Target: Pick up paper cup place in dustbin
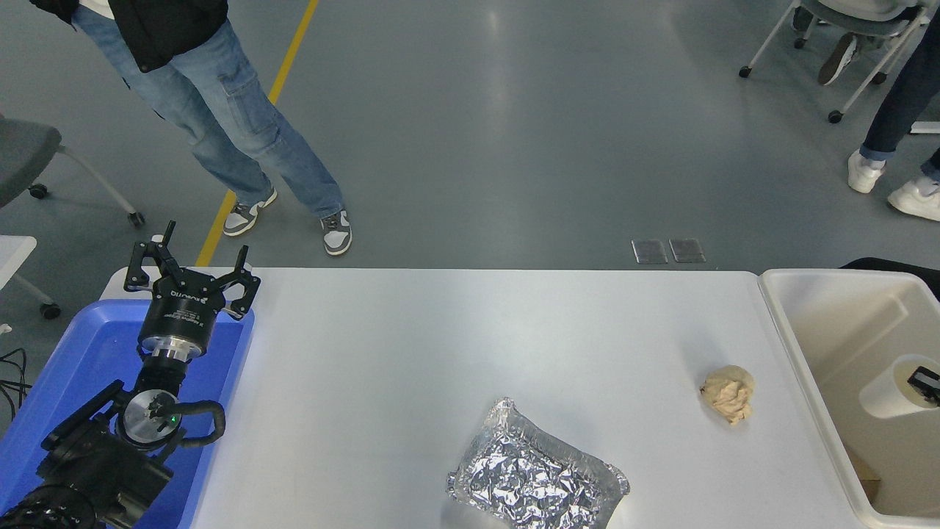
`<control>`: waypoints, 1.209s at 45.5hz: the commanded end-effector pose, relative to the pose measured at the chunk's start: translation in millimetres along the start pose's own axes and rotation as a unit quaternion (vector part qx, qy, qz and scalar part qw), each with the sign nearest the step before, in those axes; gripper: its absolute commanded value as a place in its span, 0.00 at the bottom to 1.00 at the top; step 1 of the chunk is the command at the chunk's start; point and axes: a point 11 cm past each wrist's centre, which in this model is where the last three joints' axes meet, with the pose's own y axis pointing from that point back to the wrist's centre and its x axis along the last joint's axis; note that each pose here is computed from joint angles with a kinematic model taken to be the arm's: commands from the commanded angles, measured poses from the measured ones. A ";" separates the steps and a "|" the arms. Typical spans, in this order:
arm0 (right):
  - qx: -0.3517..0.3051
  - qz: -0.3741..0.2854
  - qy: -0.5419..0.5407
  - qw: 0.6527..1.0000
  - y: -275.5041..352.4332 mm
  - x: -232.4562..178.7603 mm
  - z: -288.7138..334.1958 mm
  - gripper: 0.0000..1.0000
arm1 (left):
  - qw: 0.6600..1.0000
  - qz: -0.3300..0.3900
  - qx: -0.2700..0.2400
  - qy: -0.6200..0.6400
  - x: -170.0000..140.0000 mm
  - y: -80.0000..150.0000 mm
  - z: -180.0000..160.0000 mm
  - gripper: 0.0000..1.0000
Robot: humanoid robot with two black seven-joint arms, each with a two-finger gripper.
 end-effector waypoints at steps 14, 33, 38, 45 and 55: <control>0.035 0.025 0.037 0.998 28.9 63.6 -31.0 1.00 | 1.000 -0.003 0.001 0.000 -1.4 -0.9 -0.3 1.00; 0.131 -0.062 0.245 0.959 196.4 152.1 -164.2 1.00 | 1.000 -0.003 0.003 0.000 -1.1 -0.7 -0.5 1.00; 0.159 -0.177 0.342 0.909 262.2 105.4 -221.6 1.00 | 1.000 -0.003 0.003 0.000 -1.1 -0.7 -0.5 1.00; 0.184 -0.239 0.389 0.870 311.4 56.2 -272.2 1.00 | 1.000 -0.003 0.002 0.000 -1.1 -0.7 -0.3 1.00; 0.199 -0.253 0.412 0.852 347.9 14.0 -327.3 1.00 | 1.000 -0.002 0.002 0.000 -0.4 -0.1 -0.5 1.00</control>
